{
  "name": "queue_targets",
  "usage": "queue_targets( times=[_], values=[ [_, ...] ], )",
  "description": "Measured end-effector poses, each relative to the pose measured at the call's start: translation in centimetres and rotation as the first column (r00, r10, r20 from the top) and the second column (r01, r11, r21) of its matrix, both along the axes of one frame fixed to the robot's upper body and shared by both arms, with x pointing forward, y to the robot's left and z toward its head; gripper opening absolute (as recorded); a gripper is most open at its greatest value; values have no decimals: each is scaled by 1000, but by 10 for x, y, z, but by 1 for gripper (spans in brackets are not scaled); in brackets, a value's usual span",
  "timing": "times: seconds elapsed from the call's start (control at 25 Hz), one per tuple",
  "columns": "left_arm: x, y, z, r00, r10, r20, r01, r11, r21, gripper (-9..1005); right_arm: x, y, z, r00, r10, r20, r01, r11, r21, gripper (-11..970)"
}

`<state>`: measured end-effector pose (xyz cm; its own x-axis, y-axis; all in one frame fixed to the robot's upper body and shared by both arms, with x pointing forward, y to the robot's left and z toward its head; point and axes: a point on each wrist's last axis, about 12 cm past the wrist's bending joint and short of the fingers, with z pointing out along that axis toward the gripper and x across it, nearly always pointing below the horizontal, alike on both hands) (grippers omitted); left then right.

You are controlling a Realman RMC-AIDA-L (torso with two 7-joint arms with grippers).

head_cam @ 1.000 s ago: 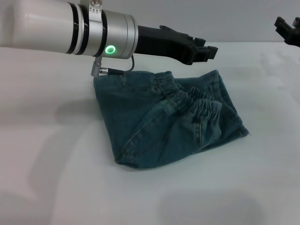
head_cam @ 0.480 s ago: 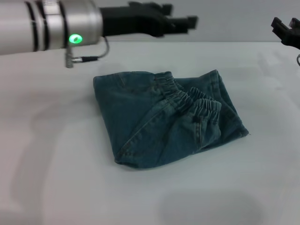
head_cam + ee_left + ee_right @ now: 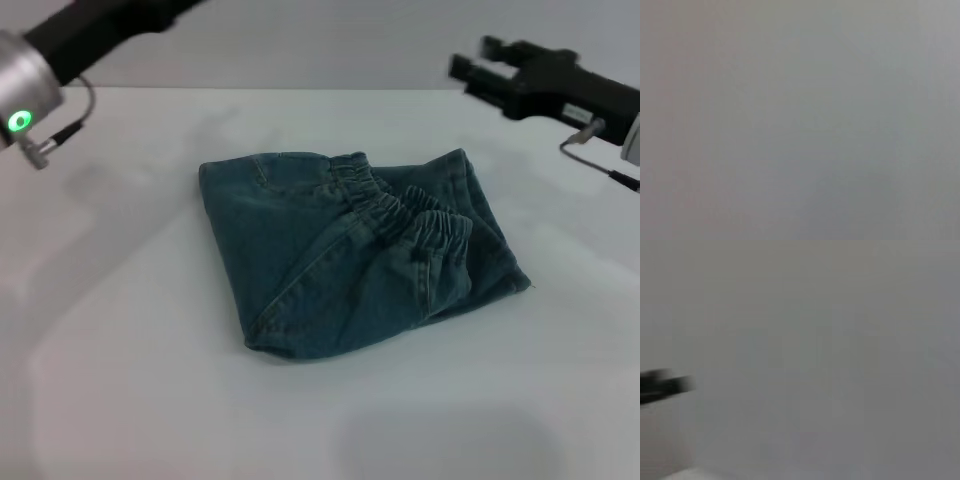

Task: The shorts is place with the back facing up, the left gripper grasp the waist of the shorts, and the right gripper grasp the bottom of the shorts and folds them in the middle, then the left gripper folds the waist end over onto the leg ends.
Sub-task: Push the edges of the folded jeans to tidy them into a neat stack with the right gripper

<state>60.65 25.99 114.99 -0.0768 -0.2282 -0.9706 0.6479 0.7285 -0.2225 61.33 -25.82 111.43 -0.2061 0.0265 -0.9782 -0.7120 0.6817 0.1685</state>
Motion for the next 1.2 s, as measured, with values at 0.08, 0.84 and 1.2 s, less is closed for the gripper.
queue_targets(
  times=[0.08, 0.84, 1.2],
  values=[
    [-7, 12, -9, 995, 77, 66, -75, 997, -31, 848, -3, 9, 15, 992, 129, -17, -129, 991, -21, 528],
    [-29, 49, -37, 923, 339, 183, -326, 940, -100, 842, -8, 134, 127, 485, 680, -549, -847, 522, -102, 527],
    [-34, 46, -42, 930, 325, 173, -312, 945, -102, 842, -14, 177, 69, 541, 505, -672, -826, 469, -313, 527]
  ],
)
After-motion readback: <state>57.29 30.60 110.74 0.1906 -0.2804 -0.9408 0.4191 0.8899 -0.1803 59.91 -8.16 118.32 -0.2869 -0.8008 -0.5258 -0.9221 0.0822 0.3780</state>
